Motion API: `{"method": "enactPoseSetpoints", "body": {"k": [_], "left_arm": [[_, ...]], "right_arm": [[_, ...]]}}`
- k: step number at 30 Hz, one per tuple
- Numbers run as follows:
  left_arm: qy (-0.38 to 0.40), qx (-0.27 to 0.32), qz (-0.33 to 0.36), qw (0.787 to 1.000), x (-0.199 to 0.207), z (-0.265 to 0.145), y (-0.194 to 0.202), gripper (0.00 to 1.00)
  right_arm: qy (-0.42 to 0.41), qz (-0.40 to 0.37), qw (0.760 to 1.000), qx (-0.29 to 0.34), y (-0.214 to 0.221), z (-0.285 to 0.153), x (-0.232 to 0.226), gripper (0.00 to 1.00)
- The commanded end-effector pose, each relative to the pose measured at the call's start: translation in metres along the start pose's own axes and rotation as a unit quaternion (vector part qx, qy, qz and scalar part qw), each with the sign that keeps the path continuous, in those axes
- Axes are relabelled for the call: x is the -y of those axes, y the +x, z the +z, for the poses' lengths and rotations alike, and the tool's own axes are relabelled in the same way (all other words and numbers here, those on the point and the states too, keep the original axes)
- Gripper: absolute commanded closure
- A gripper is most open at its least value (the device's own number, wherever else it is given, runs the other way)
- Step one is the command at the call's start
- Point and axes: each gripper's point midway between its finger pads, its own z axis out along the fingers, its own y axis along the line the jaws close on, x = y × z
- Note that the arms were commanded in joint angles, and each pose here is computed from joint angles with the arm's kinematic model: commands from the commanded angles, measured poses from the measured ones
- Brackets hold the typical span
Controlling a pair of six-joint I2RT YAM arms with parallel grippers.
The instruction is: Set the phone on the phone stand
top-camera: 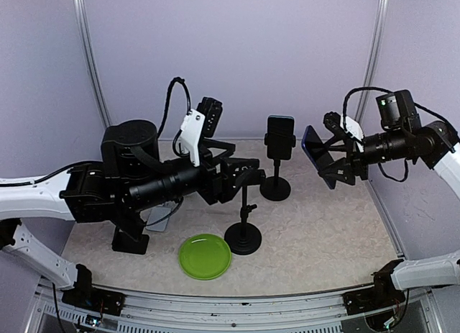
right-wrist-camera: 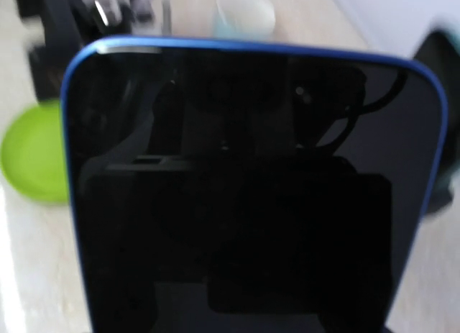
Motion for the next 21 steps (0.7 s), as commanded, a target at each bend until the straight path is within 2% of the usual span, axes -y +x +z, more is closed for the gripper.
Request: {"method": "enactPoseSetpoints", "body": {"k": [1, 4, 9, 13, 21], "left_arm": [[-0.024, 0.071, -0.032, 0.997, 0.013, 0.024, -0.030, 0.31], [-0.044, 0.085, -0.047, 0.994, 0.014, 0.046, -0.035, 0.31], [-0.017, 0.133, -0.080, 0.988, 0.017, 0.075, -0.063, 0.34], [0.013, 0.141, -0.112, 0.984, 0.011, 0.108, -0.073, 0.36], [0.068, 0.129, -0.119, 0.982, 0.020, 0.149, -0.075, 0.40]], "right_arm": [[0.005, -0.027, 0.994, 0.109, -0.057, -0.019, 0.007, 0.47], [0.047, -0.026, 0.990, 0.128, -0.074, -0.024, 0.026, 0.48], [0.089, -0.029, 0.989, 0.111, -0.074, -0.019, 0.047, 0.48], [0.091, -0.031, 0.989, 0.111, -0.073, -0.019, 0.046, 0.47], [0.115, -0.040, 0.987, 0.105, -0.068, -0.024, 0.048, 0.47]]}}
